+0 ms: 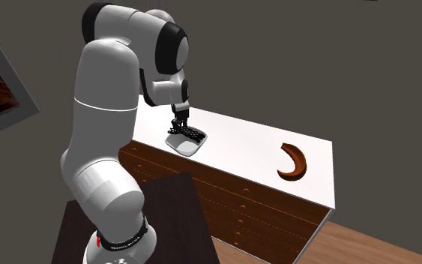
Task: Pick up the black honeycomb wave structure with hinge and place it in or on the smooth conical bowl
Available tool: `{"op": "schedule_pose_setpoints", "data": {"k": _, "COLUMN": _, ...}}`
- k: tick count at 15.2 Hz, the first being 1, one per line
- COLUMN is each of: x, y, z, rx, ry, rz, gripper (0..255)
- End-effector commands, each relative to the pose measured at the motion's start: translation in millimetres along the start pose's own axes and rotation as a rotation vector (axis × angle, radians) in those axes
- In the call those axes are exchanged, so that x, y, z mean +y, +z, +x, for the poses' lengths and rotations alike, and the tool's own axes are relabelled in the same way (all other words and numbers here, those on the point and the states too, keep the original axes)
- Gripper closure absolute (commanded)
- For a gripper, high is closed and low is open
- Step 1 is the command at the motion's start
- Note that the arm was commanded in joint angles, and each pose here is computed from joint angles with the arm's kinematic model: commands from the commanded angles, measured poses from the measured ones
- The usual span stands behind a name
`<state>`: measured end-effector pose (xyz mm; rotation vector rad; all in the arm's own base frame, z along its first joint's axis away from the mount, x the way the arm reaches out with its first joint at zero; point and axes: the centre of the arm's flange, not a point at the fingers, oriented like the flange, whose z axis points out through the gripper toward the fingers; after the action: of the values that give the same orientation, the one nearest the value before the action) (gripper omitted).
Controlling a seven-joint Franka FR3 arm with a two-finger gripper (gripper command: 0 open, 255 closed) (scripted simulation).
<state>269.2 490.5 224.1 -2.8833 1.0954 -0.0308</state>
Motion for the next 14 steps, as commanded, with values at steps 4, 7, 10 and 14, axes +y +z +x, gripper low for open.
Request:
{"op": "schedule_pose_setpoints", "data": {"k": 4, "x": 0, "y": 1, "z": 0, "rx": 0.0, "ry": 0.001, "rz": 0.0, "gripper": 0}}
{"op": "schedule_pose_setpoints", "data": {"k": 7, "x": 0, "y": 1, "z": 0, "rx": 0.0, "ry": 0.001, "rz": 0.0, "gripper": 0}}
{"op": "schedule_pose_setpoints", "data": {"k": 10, "x": 0, "y": -26, "z": 1, "rx": 0.0, "ry": 0.001, "rz": 0.0, "gripper": 0}}
{"op": "schedule_pose_setpoints", "data": {"k": 14, "x": 0, "y": -49, "z": 1, "rx": 0.0, "ry": 0.001, "rz": 0.0, "gripper": 0}}
